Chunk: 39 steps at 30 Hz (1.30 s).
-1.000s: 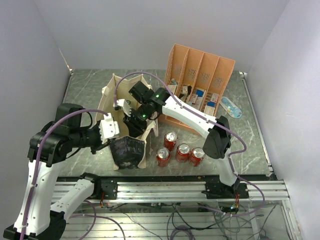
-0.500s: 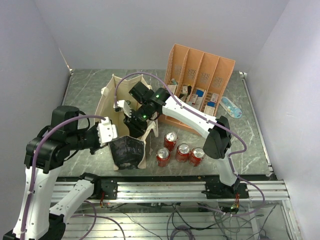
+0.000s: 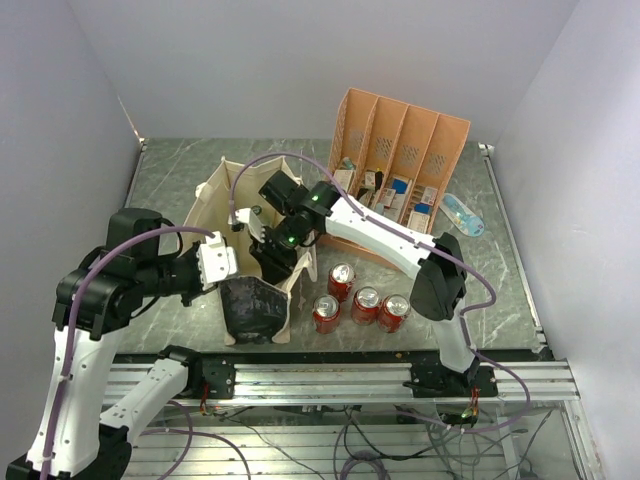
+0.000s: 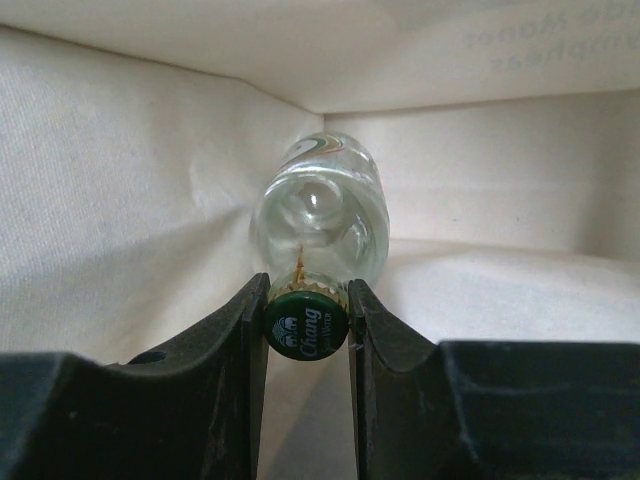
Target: Place the beverage into the canvas bag
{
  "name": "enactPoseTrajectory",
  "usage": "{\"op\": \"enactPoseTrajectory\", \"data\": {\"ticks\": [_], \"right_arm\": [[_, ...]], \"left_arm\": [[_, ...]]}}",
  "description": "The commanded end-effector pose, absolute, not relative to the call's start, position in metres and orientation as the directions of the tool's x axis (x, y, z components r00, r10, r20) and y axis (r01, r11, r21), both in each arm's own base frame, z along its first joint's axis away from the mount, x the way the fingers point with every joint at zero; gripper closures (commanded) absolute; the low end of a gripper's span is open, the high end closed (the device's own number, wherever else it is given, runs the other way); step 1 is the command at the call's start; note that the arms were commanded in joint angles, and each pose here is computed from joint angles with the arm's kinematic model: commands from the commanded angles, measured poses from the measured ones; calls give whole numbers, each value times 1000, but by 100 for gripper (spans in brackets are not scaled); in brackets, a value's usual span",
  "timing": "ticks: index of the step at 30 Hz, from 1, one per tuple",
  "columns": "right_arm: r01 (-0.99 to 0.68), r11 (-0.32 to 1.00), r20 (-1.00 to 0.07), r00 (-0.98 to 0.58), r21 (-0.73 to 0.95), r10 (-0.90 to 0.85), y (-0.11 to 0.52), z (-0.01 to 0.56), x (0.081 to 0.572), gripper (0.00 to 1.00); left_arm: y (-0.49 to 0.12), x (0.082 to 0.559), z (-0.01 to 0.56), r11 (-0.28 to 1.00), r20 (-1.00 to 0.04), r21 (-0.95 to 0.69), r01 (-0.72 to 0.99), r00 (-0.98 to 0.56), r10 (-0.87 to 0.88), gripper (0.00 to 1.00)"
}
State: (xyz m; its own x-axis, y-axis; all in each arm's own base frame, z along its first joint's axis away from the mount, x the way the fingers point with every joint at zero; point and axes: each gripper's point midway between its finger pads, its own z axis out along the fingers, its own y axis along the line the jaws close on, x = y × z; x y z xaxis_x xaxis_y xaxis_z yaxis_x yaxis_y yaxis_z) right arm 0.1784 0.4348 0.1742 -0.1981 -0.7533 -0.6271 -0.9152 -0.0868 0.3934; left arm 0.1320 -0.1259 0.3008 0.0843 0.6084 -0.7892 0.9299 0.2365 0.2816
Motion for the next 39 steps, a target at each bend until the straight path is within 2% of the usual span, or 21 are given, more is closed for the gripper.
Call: {"op": "enactPoseTrajectory", "data": {"ticks": [1, 14, 21, 31, 37, 38, 39], "right_arm": [[-832, -103, -529, -246, 545, -813, 413, 181, 124, 100], [-899, -20, -435, -192, 438, -880, 398, 137, 139, 100], [-916, -5, -455, -195, 402, -869, 410, 144, 148, 100], [-905, -53, -502, -184, 421, -845, 429, 161, 129, 100], [-939, -9, -486, -169, 344, -857, 429, 154, 141, 100], [-940, -9, -486, -167, 340, -858, 428, 153, 141, 100], [-940, -8, -483, -167, 340, -860, 428, 152, 141, 100]], "left_arm": [[-127, 135, 307, 225, -784, 307, 925, 112, 611, 93], [-129, 121, 318, 176, -786, 348, 921, 184, 590, 93], [-126, 101, 304, 107, -771, 343, 933, 214, 599, 93], [-130, 88, 299, 98, -798, 337, 936, 229, 557, 93], [-130, 80, 303, 81, -799, 325, 942, 228, 556, 93], [-129, 79, 304, 80, -796, 324, 943, 226, 561, 89], [-128, 79, 305, 88, -798, 314, 945, 212, 563, 81]]}}
